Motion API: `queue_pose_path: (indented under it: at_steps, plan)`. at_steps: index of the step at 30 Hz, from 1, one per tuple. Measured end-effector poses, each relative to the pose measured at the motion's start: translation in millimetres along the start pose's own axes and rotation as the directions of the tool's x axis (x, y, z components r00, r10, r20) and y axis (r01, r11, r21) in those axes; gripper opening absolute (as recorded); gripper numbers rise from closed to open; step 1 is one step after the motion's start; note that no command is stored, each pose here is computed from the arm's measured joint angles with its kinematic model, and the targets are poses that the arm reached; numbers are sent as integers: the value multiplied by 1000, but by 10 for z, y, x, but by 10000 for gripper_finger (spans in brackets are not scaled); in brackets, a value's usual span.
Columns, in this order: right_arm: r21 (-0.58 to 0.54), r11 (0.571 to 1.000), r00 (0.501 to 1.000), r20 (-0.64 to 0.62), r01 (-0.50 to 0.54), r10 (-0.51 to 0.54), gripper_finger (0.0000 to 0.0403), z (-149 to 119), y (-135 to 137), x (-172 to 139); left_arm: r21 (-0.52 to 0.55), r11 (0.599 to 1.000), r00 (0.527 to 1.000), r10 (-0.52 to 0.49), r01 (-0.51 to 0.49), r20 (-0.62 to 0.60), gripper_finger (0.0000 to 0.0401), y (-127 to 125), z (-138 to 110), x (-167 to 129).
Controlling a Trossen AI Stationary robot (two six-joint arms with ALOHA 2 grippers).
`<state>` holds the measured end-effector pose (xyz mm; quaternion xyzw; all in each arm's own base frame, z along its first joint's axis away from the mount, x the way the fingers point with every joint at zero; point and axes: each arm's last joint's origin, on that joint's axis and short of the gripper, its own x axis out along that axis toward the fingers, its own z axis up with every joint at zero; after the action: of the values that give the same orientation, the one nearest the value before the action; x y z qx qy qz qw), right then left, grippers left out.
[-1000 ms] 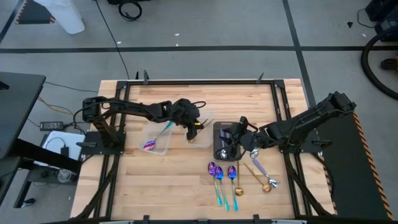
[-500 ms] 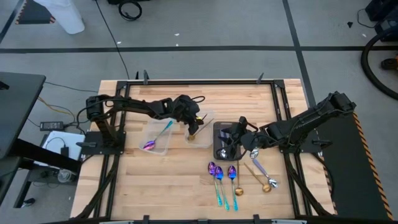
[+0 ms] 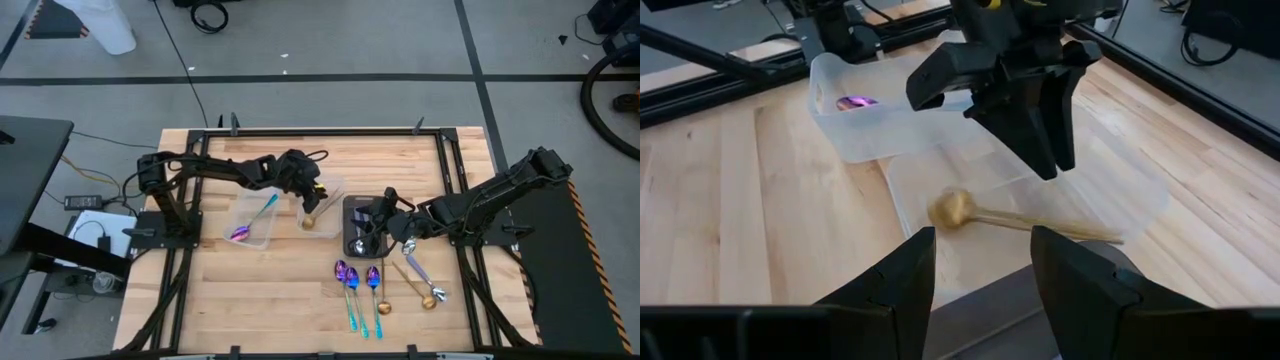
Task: Sort silverware by color (type)
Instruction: Put the gold spoon into the right transparent bin, then put the blue spoon into the left transparent bin
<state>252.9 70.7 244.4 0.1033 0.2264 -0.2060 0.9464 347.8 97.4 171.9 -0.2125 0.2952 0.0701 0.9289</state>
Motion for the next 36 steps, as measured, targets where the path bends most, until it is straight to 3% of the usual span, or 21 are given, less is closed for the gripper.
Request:
queue_pose_path:
  at_steps: [6, 11, 19, 30, 36]
  plan:
    - [-4, 1000, 1000, -7, -7, 7, 176, -8, 6, -5, 110, 994, 999, -30, 27, 27, 171, -81, 80, -128]
    - [-10, 1000, 1000, -14, -4, 4, 176, -15, 2, -5, 209, 976, 997, -76, 68, 29, 170, -338, 102, -260]
    - [-39, 999, 1000, -20, -20, 19, 176, -15, 7, -4, 282, 957, 998, -55, 64, -40, 163, -702, -31, -370]
    - [-78, 981, 980, -105, -175, 166, 176, -39, 50, -10, 288, 947, 971, -79, 143, -224, 162, -1073, -350, -406]
    - [-140, 950, 953, -159, -280, 257, 176, -56, 75, -18, 359, 906, 955, -133, 225, -264, 162, -1351, -506, -433]
